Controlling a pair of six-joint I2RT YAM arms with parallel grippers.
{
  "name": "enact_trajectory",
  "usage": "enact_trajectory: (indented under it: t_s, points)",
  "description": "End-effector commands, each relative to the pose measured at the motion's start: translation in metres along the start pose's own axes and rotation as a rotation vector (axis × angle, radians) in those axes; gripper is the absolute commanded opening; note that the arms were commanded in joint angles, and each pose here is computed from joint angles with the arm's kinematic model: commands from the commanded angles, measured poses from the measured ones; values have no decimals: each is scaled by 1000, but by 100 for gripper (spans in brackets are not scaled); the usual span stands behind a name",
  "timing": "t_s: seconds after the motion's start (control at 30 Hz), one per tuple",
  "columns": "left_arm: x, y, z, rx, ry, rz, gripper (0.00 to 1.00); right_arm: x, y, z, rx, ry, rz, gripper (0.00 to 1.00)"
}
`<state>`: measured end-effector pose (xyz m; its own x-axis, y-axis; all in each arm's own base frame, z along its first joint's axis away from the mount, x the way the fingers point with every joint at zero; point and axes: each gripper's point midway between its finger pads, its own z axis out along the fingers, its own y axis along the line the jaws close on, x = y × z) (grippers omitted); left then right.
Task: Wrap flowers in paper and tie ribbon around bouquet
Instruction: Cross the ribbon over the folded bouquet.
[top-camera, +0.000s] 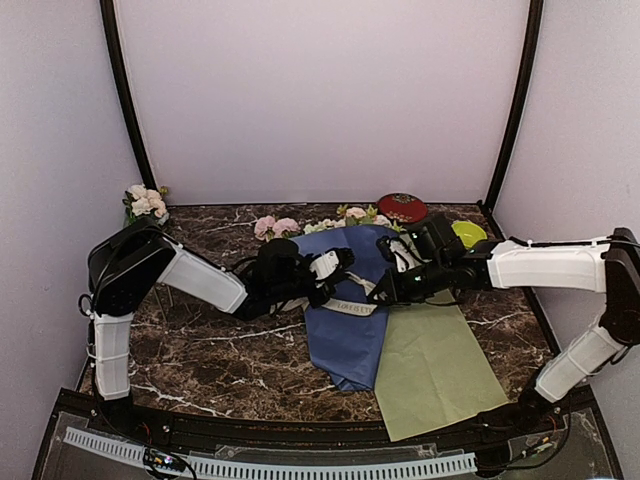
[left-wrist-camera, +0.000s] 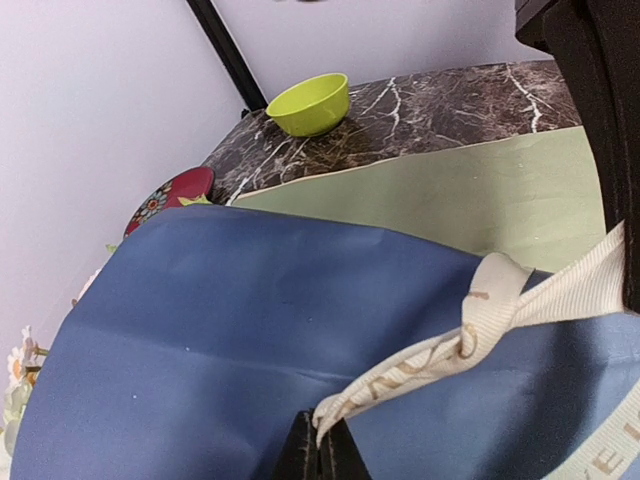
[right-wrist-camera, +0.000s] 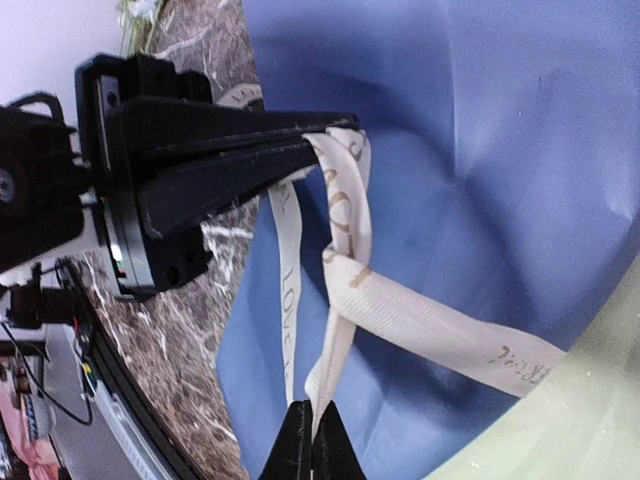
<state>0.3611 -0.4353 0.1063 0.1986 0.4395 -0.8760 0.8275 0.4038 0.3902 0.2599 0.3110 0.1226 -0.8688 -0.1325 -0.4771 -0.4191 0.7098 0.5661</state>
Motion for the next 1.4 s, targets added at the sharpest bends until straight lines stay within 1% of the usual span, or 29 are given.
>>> enact_trajectory:
  t_s: [0.0,0.1,0.13,0.17,0.2,0.33,0.47,0.53,0.6,0.63,0.7,0.8,0.87,0.97,1.03,1.07,1.17,1.3,1.37]
  points:
    - [8,15,-6,-41,55,-1,0,44,-26,-19,84,230,-58,0]
    - [11,14,-9,-42,65,-4,0,44,-61,-38,245,260,0,0]
    - [12,14,-10,-41,68,-5,0,43,-77,-47,334,262,20,0]
    - [12,13,-10,-39,69,-6,0,42,-98,-58,459,260,32,1]
    - [11,12,-10,-35,66,-9,0,39,-109,-65,527,250,38,2]
    - [10,7,-11,-5,53,-30,0,40,-137,-73,675,223,68,10]
    - [14,3,-13,6,62,-33,0,40,-170,-98,910,211,76,17]
    - [13,3,-13,8,59,-31,0,37,-176,-102,940,190,79,20]
    - [13,2,-13,11,55,-30,0,31,-171,-98,894,172,75,22]
    - [12,2,-12,11,53,-31,0,26,-161,-90,825,156,61,23]
    - [10,3,-12,13,46,-32,0,16,-120,-66,581,129,27,26]
    - [10,3,-12,10,47,-33,0,-9,-44,-46,245,16,-93,35]
    - [10,3,-12,9,46,-34,0,-21,-13,-46,129,-51,-138,41]
    - [10,2,-12,13,47,-36,0,-31,13,-45,85,-108,-264,46]
    - [10,2,-12,13,45,-39,0,-31,31,-36,28,-93,-333,50]
    - [10,3,-12,12,46,-40,0,-29,33,-29,21,-72,-348,51]
    - [11,4,-12,7,50,-41,0,-18,13,-1,75,26,-383,52]
    - [13,2,-13,12,56,-47,0,-3,0,25,99,115,-412,54]
    - [12,3,-13,10,55,-49,0,5,-4,33,130,150,-451,55]
